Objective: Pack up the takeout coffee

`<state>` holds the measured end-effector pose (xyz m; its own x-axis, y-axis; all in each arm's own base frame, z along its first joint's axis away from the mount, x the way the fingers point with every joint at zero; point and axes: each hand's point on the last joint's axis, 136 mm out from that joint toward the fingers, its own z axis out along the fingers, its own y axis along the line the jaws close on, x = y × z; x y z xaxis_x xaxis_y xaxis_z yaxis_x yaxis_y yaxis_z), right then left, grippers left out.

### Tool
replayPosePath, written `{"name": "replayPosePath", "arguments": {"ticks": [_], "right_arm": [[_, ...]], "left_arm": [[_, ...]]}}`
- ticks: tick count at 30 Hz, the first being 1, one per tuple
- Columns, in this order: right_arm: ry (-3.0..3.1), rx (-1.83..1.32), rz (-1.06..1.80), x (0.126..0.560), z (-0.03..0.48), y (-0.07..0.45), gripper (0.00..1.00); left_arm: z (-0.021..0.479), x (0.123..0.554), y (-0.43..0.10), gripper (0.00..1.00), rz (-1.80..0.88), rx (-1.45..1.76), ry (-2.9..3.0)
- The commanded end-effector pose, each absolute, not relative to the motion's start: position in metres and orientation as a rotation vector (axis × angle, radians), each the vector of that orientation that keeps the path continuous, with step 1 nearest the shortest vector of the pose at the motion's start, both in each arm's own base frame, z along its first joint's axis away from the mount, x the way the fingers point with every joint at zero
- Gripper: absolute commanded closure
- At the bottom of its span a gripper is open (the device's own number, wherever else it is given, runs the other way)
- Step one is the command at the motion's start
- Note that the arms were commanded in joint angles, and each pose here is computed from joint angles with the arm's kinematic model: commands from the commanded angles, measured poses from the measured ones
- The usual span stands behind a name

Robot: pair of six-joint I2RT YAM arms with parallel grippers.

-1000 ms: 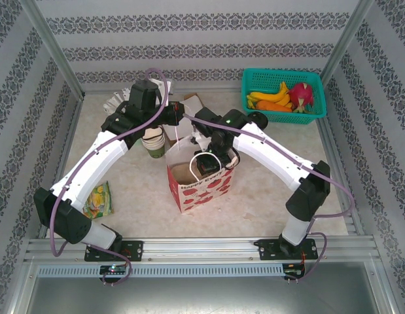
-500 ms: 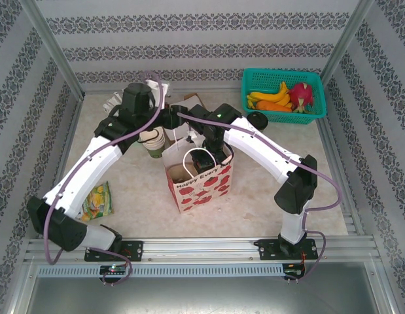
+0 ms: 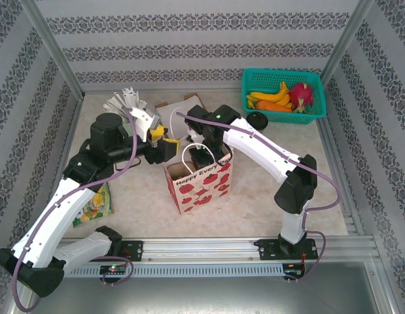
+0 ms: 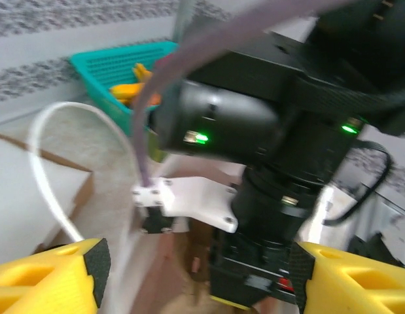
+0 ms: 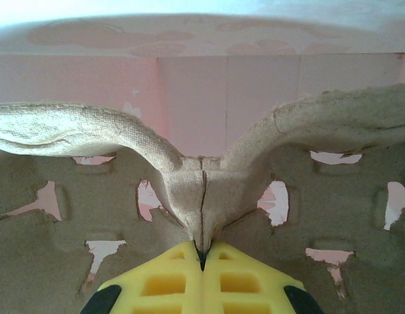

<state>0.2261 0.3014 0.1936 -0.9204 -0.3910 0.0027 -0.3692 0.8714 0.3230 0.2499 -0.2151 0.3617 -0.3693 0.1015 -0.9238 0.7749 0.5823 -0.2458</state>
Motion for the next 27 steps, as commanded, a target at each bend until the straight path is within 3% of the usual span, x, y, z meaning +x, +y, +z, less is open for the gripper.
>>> {"name": "replayPosePath", "arguments": {"ticks": [1,6,8,11,16,19,27], "right_arm": [[-3.01,0.575,-0.474,0.229,0.193,0.301,1.0],[-3.013,0.557,-0.468,0.229,0.192,0.302,1.0],[-3.017,0.544,-0.465,0.229,0.193,0.301,1.0],[-3.013,0.499,-0.469,0.228,0.192,0.303,1.0],[-2.997,0.41,-0.46,0.227,0.188,0.305,1.0],[-2.997,0.344,-0.409,0.228,0.181,0.302,1.0],[-3.006,0.287,-0.422,0.23,0.175,0.309,1.0]], "left_arm": [[0.361,0.223,-0.238,0.29,-0.969,0.926,1.727],[0.357,0.219,-0.253,0.37,-0.975,1.006,1.714],[0.357,0.214,-0.26,0.47,-0.988,1.042,1.7],[0.357,0.199,-0.273,0.72,-1.018,1.133,1.659],[0.35,0.17,-0.291,0.92,-1.012,1.305,1.61],[0.347,0.154,-0.295,0.95,-1.019,1.387,1.582],[0.353,0.127,-0.299,0.89,-1.08,1.533,1.463]]}}
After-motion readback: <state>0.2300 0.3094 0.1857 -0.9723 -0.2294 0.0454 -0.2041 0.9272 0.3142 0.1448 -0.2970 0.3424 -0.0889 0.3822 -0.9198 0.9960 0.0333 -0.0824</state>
